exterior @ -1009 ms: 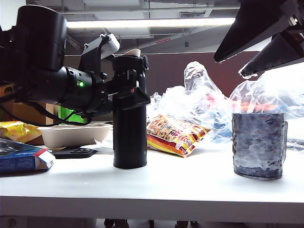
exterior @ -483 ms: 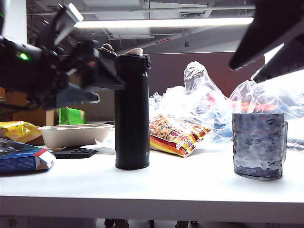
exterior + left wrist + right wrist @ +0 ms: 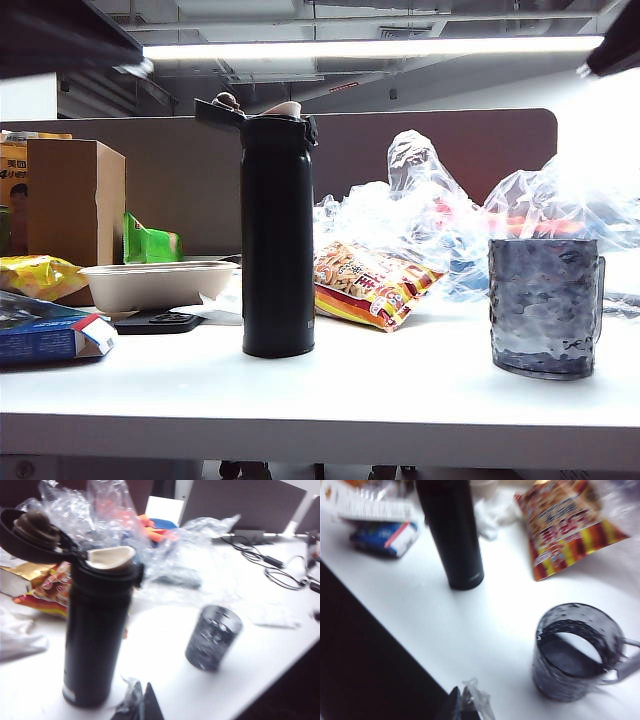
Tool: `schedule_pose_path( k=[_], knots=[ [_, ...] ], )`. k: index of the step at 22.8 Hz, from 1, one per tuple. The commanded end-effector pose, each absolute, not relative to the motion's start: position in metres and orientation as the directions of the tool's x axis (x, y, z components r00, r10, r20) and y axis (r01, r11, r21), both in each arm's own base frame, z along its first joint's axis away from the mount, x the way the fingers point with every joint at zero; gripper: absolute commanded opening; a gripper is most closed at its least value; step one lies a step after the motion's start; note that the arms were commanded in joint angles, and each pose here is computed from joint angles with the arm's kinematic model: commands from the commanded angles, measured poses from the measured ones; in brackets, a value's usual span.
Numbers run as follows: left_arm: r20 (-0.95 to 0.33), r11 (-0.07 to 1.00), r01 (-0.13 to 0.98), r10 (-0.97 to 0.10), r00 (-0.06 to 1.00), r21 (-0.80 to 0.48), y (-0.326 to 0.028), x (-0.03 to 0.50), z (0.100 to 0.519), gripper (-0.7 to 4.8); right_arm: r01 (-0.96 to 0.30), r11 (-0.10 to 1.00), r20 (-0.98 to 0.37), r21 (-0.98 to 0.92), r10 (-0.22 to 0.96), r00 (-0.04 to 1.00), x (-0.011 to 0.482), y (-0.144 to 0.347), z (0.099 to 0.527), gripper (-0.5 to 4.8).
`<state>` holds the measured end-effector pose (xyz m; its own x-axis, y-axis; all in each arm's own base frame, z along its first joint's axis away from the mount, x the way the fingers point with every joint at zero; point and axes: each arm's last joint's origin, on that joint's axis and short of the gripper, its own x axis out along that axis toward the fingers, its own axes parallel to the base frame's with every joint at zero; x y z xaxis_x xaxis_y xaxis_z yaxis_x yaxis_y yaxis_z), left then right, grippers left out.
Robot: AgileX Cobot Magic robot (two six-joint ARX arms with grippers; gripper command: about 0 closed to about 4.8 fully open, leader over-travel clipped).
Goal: Pick up the black thermos, pour some water into the cup, then place the black thermos back on the table.
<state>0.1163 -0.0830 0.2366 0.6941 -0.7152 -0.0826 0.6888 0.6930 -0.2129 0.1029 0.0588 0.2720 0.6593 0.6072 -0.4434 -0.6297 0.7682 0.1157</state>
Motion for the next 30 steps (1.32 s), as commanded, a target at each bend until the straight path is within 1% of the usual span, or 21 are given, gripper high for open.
schedule_pose_path(
  k=[1,4,10,12,15,17,20,25,30],
  knots=[
    [-0.099,0.712,0.672,-0.698,0.710,-0.200,-0.068,0.094,0.236,-0.06,-0.563,0.817,-0.295,0.128,0.573,0.765,0.087,0.048,0.269,-0.08],
    [-0.077,0.728,0.657,-0.679,0.730,-0.195,-0.058,0.080,0.235,-0.06,-0.563,0.813,-0.229,0.147,0.582,0.780,0.080,0.045,0.258,-0.08],
    [-0.092,0.765,0.610,-0.636,0.766,-0.206,-0.047,0.066,0.219,-0.06,-0.567,0.812,-0.189,0.141,0.584,0.789,0.077,0.044,0.233,-0.08],
    [-0.081,0.762,0.607,-0.635,0.768,-0.226,-0.046,0.065,0.213,-0.06,-0.564,0.815,-0.172,0.136,0.580,0.796,0.078,0.044,0.226,-0.08],
    [-0.105,0.764,0.601,-0.634,0.766,-0.233,-0.047,0.067,0.198,-0.06,-0.556,0.822,-0.153,0.125,0.569,0.808,0.081,0.045,0.211,-0.08],
    [-0.149,0.771,0.592,-0.631,0.762,-0.236,-0.050,0.071,0.181,-0.06,-0.538,0.837,-0.159,0.097,0.547,0.822,0.085,0.046,0.193,-0.08],
    [-0.163,0.784,0.575,-0.614,0.772,-0.235,-0.052,0.075,0.165,-0.06,-0.537,0.837,-0.177,0.100,0.546,0.819,0.087,0.047,0.176,-0.08],
    [-0.135,0.784,0.576,-0.612,0.779,-0.232,-0.055,0.079,0.152,-0.06,-0.536,0.838,-0.190,0.103,0.545,0.816,0.090,0.048,0.158,-0.08],
    [-0.148,0.805,0.550,-0.586,0.797,-0.223,-0.054,0.080,0.151,-0.06,-0.524,0.838,-0.222,0.153,0.546,0.808,0.090,0.049,0.145,-0.07]
  ],
)
